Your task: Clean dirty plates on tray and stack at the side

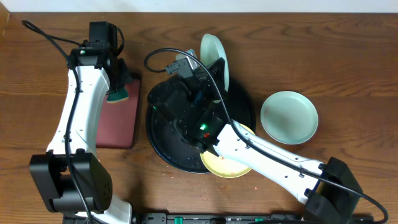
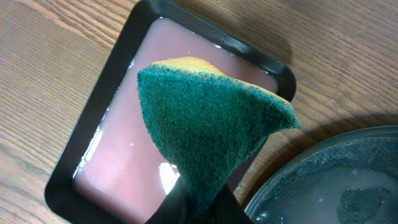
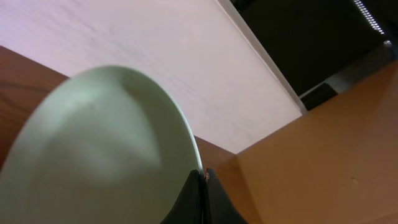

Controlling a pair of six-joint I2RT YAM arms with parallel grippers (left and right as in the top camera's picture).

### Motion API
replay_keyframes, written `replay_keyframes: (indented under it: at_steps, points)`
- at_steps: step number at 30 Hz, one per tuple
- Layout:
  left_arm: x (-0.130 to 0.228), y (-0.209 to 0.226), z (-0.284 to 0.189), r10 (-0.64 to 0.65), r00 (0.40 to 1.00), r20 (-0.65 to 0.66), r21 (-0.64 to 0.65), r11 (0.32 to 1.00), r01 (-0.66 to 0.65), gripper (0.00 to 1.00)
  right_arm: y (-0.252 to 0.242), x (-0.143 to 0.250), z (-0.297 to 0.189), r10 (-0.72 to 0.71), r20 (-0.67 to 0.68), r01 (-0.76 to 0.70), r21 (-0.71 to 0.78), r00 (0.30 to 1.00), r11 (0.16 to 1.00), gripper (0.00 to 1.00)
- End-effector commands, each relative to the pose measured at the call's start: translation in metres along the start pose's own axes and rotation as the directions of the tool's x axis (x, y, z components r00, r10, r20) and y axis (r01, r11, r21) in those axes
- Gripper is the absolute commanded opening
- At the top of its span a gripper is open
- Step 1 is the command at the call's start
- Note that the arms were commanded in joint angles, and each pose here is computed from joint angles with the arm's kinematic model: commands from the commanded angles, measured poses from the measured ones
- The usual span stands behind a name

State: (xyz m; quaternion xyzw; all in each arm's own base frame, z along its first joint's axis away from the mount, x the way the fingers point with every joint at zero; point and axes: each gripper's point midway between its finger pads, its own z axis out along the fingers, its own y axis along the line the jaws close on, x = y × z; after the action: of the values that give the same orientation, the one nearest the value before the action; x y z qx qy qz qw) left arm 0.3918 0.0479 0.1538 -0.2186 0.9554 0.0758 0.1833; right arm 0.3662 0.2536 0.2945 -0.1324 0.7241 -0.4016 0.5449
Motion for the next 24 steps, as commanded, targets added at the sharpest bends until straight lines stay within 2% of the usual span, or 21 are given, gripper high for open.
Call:
replay_keyframes:
  at_steps: [1,4,9,11,14,19,24]
  points:
    - [-0.002,0.001,-0.002,-0.020,1.000,0.005,-0.001,1.000,0.020,0.08,-0.016,-0.006,-0.003,0.005,-0.001,-0.005,0.031,1.000,1.000,0.01]
    - [-0.002,0.001,-0.002,-0.020,1.000,0.005,-0.001,1.000,0.020,0.08,0.001,-0.002,-0.003,0.004,0.008,-0.003,-0.063,1.000,0.998,0.01]
    - [-0.002,0.001,-0.002,-0.020,1.000,0.005,-0.002,1.000,0.020,0.08,0.055,0.028,-0.004,0.024,-0.085,-0.054,-0.378,0.996,0.924,0.01]
    - [-0.002,0.001,-0.002,-0.020,1.000,0.005,-0.002,1.000,0.020,0.08,0.081,0.050,0.000,0.041,-0.217,-0.155,-0.541,0.975,0.826,0.01]
    - [-0.002,0.001,-0.002,-0.020,1.000,0.005,-0.002,1.000,0.020,0.07,0.098,0.069,0.010,0.045,-0.362,-0.289,-0.655,0.931,0.698,0.01]
    - [-0.002,0.001,-0.002,-0.020,1.000,0.005,-0.002,1.000,0.020,0.08,0.107,0.081,0.024,0.042,-0.514,-0.469,-0.742,0.857,0.479,0.01]
    - [-0.002,0.001,-0.002,-0.020,1.000,0.005,-0.002,1.000,0.020,0.07,0.100,0.088,0.036,0.033,-0.624,-0.607,-0.745,0.781,0.276,0.01]
